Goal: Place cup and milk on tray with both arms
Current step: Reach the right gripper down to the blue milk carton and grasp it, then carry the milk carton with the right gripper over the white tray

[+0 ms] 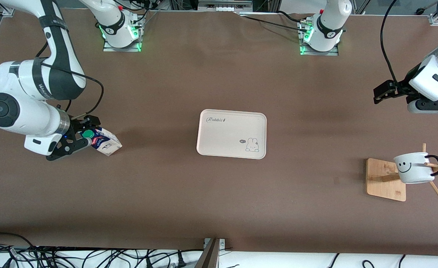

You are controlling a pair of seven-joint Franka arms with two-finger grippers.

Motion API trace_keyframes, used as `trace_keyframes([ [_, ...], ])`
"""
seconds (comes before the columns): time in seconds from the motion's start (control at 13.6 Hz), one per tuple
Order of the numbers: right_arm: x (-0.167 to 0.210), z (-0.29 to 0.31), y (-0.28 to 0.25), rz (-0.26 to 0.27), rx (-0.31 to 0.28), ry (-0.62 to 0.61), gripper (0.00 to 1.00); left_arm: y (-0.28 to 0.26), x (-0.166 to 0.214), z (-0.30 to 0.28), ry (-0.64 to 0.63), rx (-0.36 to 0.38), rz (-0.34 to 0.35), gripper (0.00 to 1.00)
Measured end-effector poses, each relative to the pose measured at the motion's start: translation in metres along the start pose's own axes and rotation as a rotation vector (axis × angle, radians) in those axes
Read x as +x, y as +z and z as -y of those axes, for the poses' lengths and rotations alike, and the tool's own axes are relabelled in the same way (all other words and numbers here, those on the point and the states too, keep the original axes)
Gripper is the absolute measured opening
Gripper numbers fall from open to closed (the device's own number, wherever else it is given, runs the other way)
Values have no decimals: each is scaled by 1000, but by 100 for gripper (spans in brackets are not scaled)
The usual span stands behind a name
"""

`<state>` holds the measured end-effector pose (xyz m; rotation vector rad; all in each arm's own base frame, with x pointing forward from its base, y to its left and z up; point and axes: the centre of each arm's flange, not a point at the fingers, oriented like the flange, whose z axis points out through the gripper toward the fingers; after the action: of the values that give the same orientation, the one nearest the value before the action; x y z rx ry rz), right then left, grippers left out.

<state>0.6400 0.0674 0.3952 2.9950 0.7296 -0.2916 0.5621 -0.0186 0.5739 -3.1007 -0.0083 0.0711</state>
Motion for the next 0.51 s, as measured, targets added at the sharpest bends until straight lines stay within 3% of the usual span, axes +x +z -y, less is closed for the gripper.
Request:
trace_keyframes([
  [0.51,-5,-8,47,12,0,-27,100,0,0,0,0,0,0,100],
])
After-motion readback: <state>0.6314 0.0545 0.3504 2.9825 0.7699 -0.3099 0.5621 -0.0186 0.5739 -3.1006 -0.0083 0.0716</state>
